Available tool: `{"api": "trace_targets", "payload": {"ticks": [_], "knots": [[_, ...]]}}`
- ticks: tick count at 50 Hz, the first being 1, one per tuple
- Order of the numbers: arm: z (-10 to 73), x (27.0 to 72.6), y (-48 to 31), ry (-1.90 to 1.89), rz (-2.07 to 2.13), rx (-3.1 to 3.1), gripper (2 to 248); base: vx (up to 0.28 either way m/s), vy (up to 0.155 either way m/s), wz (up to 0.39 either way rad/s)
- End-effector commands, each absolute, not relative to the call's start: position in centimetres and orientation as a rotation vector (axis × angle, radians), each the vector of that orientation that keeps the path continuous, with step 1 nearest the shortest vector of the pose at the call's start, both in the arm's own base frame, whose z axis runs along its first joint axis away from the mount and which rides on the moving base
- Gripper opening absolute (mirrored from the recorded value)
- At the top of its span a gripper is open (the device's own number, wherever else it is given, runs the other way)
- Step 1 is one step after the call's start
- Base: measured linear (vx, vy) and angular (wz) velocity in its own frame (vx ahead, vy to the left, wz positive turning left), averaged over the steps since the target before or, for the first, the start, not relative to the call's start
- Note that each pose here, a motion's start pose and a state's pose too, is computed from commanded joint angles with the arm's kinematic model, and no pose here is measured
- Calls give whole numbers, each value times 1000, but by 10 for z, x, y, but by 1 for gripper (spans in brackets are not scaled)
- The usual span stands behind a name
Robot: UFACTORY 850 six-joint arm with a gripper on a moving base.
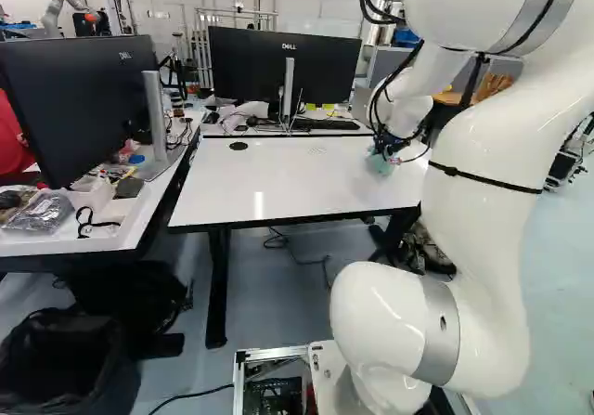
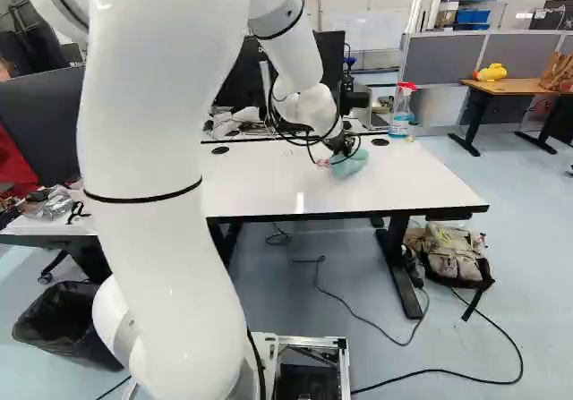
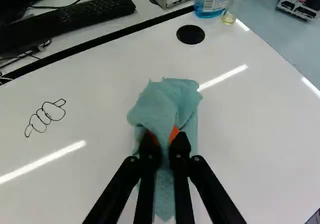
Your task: Clean the table with the green towel
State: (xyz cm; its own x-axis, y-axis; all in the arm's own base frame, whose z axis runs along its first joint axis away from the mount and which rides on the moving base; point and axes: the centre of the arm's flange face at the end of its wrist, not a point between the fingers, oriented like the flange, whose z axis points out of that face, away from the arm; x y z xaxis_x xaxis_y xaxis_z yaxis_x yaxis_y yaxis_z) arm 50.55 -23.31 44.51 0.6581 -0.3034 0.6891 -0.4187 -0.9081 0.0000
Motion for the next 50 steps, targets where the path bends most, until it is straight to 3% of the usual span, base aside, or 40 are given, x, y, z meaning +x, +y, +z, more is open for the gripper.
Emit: {"api": "trace_targets", "payload": {"ticks": [31,50], "knots": [[447,447,-226,-646,1050,2705,39,0,0,0],[447,445,-226,-648,1050,2705,39,0,0,0]]}}
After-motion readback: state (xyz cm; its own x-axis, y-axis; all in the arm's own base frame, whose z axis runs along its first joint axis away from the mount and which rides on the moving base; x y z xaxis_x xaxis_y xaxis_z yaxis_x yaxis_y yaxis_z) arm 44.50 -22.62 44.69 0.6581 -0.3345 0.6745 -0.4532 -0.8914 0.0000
